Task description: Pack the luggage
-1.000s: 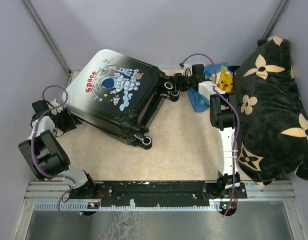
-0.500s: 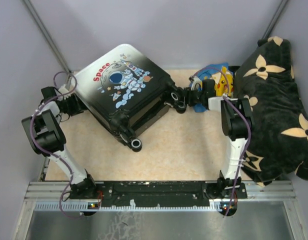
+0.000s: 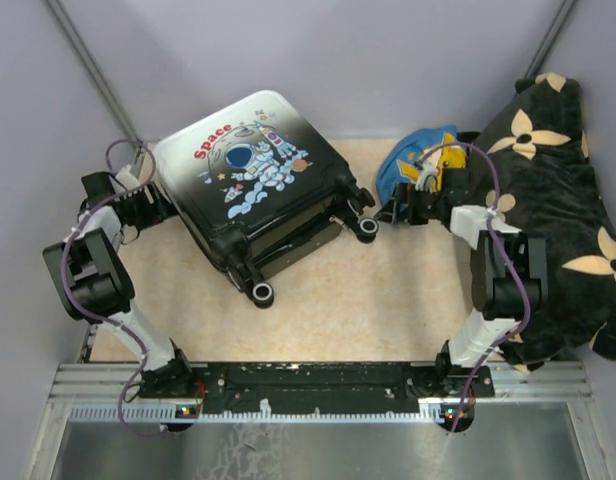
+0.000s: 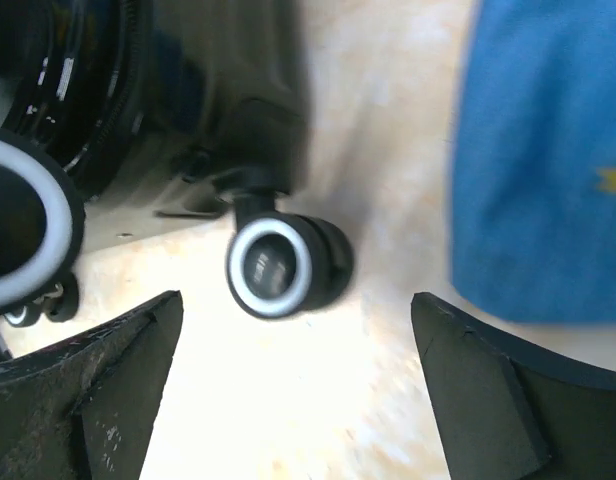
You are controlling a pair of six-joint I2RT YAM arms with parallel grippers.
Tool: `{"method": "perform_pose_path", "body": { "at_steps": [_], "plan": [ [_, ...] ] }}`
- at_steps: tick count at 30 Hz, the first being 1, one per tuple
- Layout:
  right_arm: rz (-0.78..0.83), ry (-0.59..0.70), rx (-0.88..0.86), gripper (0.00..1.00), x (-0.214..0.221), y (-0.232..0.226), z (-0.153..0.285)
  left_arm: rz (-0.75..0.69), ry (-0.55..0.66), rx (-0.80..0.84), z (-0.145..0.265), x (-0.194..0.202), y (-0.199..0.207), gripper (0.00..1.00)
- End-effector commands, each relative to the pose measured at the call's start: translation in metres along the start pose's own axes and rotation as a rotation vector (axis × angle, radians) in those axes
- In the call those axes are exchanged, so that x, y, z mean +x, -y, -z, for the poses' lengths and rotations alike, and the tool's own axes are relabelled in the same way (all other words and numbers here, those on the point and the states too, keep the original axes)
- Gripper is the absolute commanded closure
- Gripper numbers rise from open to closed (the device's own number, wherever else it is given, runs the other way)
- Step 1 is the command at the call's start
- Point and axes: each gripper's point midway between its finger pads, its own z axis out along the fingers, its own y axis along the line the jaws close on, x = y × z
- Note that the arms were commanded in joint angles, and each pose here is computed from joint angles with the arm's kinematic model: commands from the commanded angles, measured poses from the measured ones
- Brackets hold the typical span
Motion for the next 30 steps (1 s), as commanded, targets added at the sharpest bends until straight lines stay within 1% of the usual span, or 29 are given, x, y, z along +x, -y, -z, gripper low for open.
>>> {"method": "perform_pose_path", "body": {
  "at_steps": [1,3,5,9,11,16,21,26,30],
  "plan": [
    [0.052,-0.009,0.138,0.02,-0.017,0.007,0.050,-0.073,0.135,-0.006,0.039,-0.025,0.020,0.26],
    [0.054,-0.040,0.188,0.01,-0.017,0.008,0.066,-0.081,0.142,-0.018,0.046,-0.023,0.022,0.24],
    [0.083,-0.040,0.230,0.01,-0.026,0.004,0.080,-0.082,0.143,-0.017,0.051,-0.019,0.025,0.23],
    [0.149,0.023,0.247,0.01,-0.054,-0.022,0.100,-0.094,0.175,-0.031,0.059,-0.019,0.028,0.21],
    [0.185,0.026,0.244,0.01,-0.067,-0.039,0.103,-0.099,0.198,-0.035,0.062,-0.023,0.029,0.20],
    [0.265,-0.004,0.229,0.01,-0.078,-0.074,0.088,-0.125,0.234,-0.032,0.071,-0.033,0.036,0.18],
    [0.390,-0.049,0.233,0.01,-0.078,-0.098,0.060,-0.125,0.248,-0.036,0.077,-0.030,0.039,0.18],
    [0.483,-0.098,0.261,0.01,-0.072,-0.108,0.031,-0.114,0.258,-0.033,0.081,-0.025,0.041,0.18],
    [0.506,-0.130,0.322,0.01,-0.069,-0.094,0.016,-0.101,0.271,-0.043,0.086,-0.023,0.040,0.18]
  ]
}}
